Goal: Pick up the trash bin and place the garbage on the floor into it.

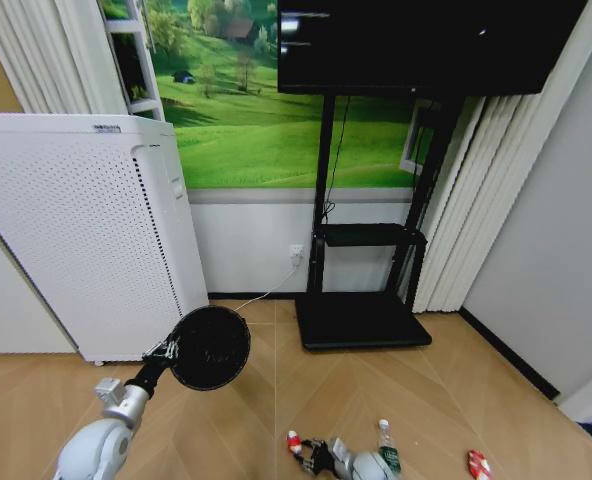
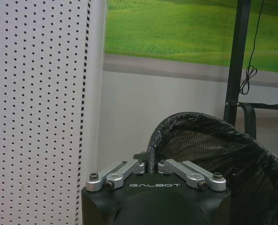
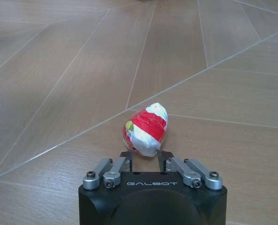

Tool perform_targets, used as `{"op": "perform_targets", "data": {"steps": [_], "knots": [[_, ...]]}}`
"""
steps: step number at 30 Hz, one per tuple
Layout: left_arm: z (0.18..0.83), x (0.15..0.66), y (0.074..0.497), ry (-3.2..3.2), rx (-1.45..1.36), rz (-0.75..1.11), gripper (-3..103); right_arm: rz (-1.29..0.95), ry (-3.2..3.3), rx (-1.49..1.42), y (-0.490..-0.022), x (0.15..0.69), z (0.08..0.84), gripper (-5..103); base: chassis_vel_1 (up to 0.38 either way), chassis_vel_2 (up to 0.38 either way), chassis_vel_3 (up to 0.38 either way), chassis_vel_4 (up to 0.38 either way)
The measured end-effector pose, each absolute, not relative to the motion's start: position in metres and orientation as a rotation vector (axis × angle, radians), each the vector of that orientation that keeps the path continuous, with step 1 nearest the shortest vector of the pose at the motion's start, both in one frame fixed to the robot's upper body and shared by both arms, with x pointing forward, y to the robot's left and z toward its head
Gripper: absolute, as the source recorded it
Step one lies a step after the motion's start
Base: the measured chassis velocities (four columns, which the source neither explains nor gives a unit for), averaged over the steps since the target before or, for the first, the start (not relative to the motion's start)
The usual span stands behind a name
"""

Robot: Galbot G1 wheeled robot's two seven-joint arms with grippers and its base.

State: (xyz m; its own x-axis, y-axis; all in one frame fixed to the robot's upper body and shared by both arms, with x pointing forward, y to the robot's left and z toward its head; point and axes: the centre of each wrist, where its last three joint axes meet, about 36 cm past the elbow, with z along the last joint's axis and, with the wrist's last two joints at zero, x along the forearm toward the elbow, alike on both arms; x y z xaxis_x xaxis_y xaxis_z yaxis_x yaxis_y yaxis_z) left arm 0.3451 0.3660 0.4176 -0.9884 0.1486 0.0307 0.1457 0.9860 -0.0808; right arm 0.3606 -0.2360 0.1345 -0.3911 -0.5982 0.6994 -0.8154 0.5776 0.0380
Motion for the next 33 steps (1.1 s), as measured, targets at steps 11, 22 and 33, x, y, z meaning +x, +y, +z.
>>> {"op": "perform_targets", "data": {"steps": [11, 22, 33], "knots": [[0.418, 0.345, 0.366, -3.095, -0.23, 0.122, 7, 0.406, -2.143, 1.116, -0.239, 0.356, 0.138, -1, 0.0, 0.0, 0.0, 0.0], [0.414, 0.347, 0.369, -3.089, -0.227, 0.128, 7, 0.336, -2.227, 1.051, -0.239, 0.355, 0.162, 42, 0.0, 0.0, 0.0, 0.0], [0.407, 0.351, 0.372, -3.085, -0.224, 0.134, 7, 0.024, -2.176, 0.811, -0.196, 0.323, 0.165, 86, 0.0, 0.0, 0.0, 0.0]]}}
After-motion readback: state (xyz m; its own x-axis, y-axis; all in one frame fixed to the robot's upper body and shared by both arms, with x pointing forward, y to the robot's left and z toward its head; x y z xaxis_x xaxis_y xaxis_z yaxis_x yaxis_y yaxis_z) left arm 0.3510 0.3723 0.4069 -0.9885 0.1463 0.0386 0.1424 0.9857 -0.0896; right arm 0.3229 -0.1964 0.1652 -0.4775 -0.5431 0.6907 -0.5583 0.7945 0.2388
